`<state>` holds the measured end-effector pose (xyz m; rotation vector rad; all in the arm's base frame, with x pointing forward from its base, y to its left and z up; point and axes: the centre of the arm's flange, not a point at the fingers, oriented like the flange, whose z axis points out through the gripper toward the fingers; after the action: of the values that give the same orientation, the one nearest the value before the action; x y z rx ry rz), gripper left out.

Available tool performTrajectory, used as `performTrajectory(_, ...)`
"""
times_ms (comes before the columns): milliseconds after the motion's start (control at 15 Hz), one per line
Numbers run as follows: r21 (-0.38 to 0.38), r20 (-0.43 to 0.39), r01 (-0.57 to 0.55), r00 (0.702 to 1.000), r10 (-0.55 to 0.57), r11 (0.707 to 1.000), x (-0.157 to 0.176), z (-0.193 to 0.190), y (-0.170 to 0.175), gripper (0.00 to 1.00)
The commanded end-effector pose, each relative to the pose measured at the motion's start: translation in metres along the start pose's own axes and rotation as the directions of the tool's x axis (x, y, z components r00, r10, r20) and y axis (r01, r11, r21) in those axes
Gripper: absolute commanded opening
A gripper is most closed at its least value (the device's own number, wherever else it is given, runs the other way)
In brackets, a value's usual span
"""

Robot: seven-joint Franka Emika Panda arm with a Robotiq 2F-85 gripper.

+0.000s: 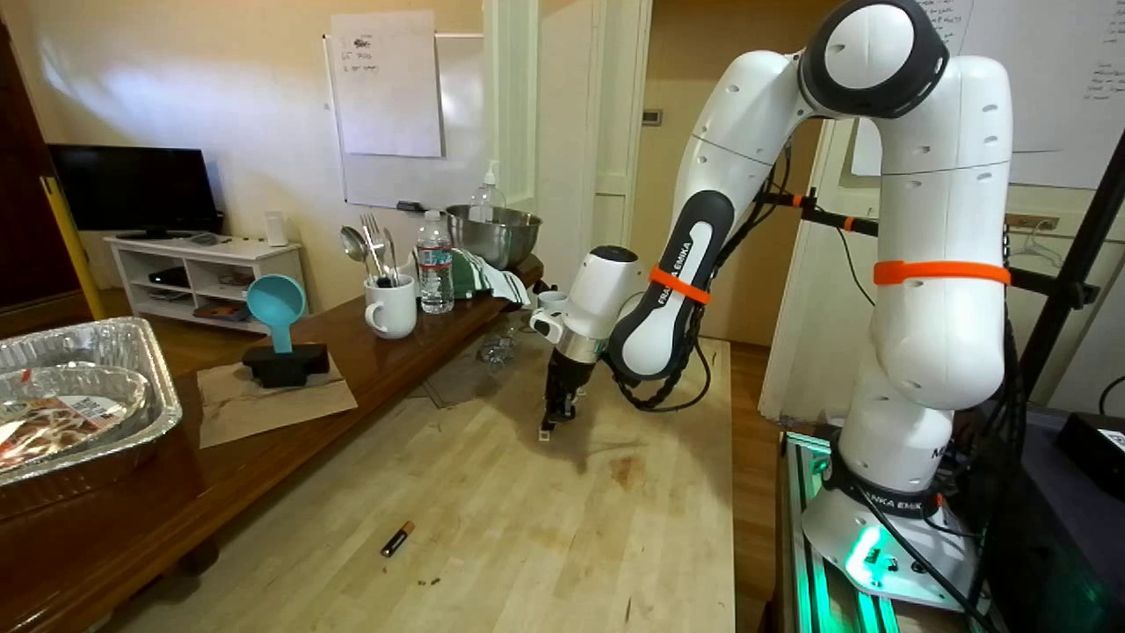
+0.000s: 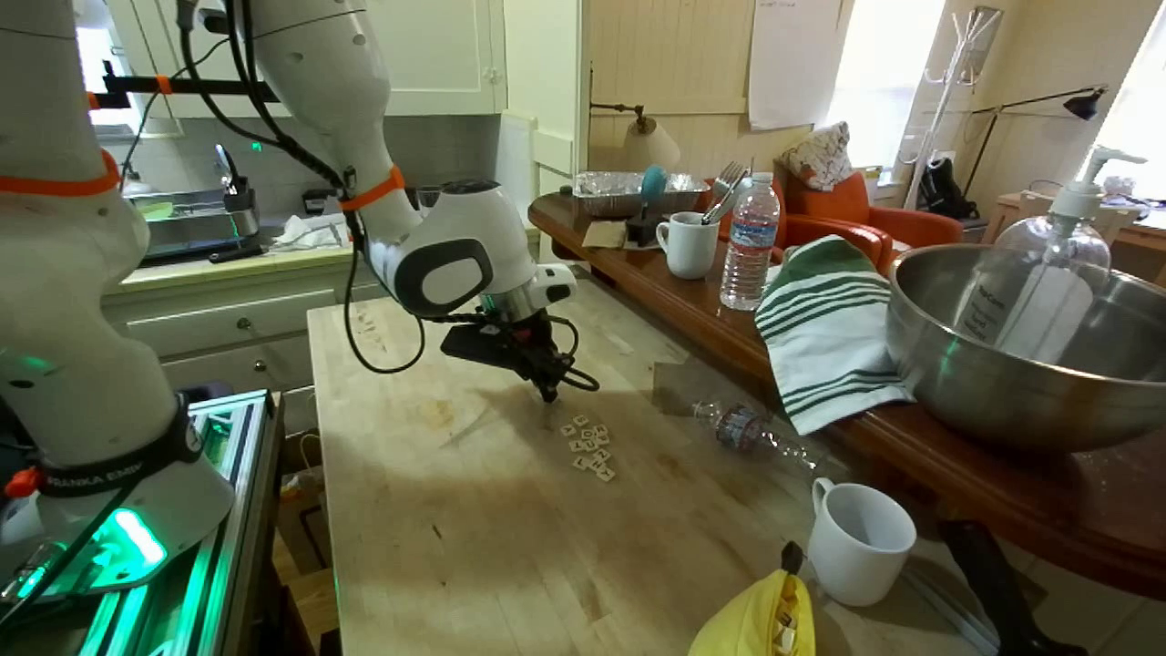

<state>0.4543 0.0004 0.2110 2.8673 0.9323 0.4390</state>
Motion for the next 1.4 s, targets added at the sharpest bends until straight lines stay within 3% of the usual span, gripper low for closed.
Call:
performTrajectory(0,0.025,0.028,-0.015,1.000,0.014,1.000,-0.006,0.001,-0.004,0.00)
performTrajectory(1333,-0.037,-0.007,-0.038,0.999,0.038,0.999,-0.007,-0.028,0.013,0.00)
